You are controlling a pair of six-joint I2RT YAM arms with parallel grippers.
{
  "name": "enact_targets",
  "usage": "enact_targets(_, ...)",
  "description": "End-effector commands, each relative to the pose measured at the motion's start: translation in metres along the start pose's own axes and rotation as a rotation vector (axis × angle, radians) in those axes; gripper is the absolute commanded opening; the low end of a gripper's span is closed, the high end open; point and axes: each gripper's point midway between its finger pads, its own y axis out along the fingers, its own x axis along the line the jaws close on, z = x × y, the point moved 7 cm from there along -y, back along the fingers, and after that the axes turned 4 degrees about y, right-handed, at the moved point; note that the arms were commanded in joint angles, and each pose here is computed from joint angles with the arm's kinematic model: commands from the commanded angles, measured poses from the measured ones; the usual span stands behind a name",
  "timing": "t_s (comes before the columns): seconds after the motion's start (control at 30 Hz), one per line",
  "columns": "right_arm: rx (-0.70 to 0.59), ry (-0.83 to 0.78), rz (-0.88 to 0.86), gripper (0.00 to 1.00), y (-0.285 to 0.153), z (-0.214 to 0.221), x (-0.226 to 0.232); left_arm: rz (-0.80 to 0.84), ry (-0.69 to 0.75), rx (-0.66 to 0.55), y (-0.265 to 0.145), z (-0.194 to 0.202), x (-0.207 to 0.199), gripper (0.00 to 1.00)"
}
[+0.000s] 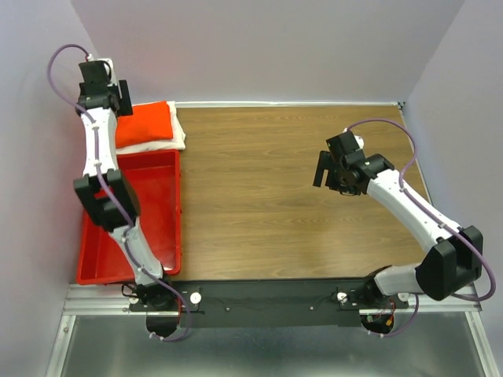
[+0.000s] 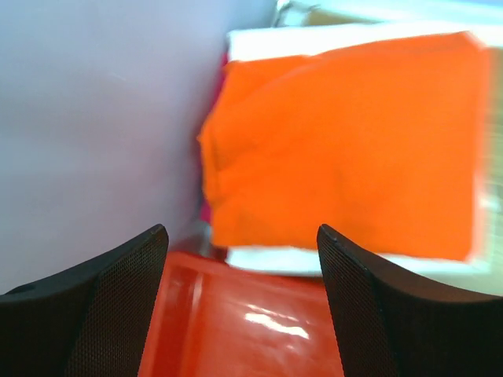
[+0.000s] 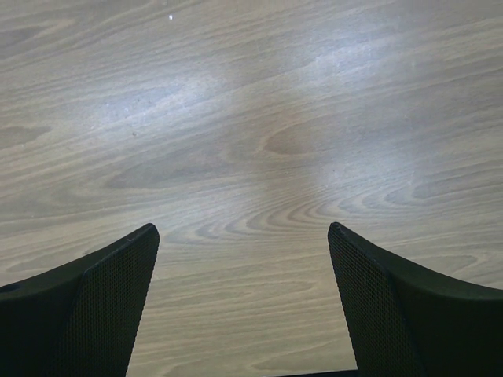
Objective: Fold and stack the t-shirts
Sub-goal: Reset both grippers
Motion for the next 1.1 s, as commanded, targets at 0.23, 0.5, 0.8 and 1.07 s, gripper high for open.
enact_targets(0.23,-0.284,0.041,0.021,0.96,-0.060,-0.045,-0.015,0.469,-0.206,-0.466,-0.235,-0.003,-0.057,0.90)
enact_targets(0.5,-0.504,0.087,-0.001,1.00,-0.123,-0.045,-0.054,0.542,-0.346,-0.632,-0.348,0.086,-0.057,0.95)
enact_targets(0.8,-0.663,0.124,-0.099,1.00,-0.162,-0.014,-0.092,0.348,-0.500,-0.756,-0.397,0.168,-0.023,0.96)
enact_targets(1.07,-0.765,0.210,-0.165,1.00,-0.165,0.007,-0.111,0.257,-0.574,-0.862,-0.407,0.197,-0.006,0.96)
